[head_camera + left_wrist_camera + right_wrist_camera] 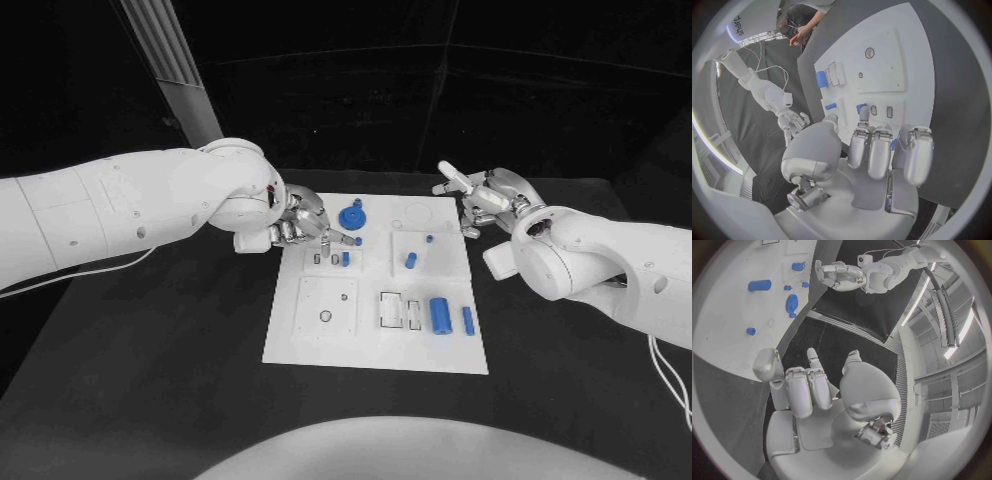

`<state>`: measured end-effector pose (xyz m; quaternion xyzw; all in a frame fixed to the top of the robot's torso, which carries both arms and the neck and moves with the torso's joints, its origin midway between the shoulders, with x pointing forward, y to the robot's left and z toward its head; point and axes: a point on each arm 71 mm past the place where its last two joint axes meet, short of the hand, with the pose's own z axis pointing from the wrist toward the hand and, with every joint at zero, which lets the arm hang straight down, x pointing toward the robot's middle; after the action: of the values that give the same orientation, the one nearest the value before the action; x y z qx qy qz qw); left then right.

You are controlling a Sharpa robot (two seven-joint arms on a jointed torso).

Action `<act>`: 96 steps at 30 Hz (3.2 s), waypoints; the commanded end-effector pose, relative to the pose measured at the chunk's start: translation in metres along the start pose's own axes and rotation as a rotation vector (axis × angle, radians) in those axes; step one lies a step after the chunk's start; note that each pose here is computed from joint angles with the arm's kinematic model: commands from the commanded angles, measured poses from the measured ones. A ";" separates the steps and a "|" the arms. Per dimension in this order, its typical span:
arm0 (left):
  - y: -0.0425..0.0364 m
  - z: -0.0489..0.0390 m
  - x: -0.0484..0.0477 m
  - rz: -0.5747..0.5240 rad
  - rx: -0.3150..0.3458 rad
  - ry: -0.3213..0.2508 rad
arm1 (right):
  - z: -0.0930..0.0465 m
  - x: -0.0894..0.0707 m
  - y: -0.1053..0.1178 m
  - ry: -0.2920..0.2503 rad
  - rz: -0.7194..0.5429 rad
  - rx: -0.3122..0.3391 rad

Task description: Assemble the parts on the task board

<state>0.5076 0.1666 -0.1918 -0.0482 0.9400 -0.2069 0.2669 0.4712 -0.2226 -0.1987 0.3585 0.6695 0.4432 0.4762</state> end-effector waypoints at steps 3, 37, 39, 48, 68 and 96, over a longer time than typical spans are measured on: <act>0.0036 0.0055 0.0023 0.015 -0.083 0.021 | 0.000 0.001 0.002 0.007 0.000 -0.009; -0.0074 0.0323 0.0067 0.018 -0.092 -0.004 | 0.002 0.003 -0.001 0.007 -0.014 0.020; -0.0077 0.0326 0.0066 0.019 -0.093 -0.004 | 0.002 0.003 -0.001 0.008 -0.014 0.022; -0.0102 0.0352 0.0065 0.021 -0.096 -0.005 | 0.002 0.004 -0.001 0.014 -0.016 0.031; -0.0156 0.0403 0.0098 0.031 -0.086 0.011 | 0.002 0.006 -0.003 0.021 -0.023 0.052; -0.0176 0.0433 0.0136 0.048 -0.084 0.046 | 0.003 0.007 -0.004 0.024 -0.030 0.065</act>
<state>0.5190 0.1338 -0.2249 -0.0418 0.9535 -0.1578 0.2534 0.4716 -0.2180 -0.2055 0.3624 0.6929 0.4167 0.4636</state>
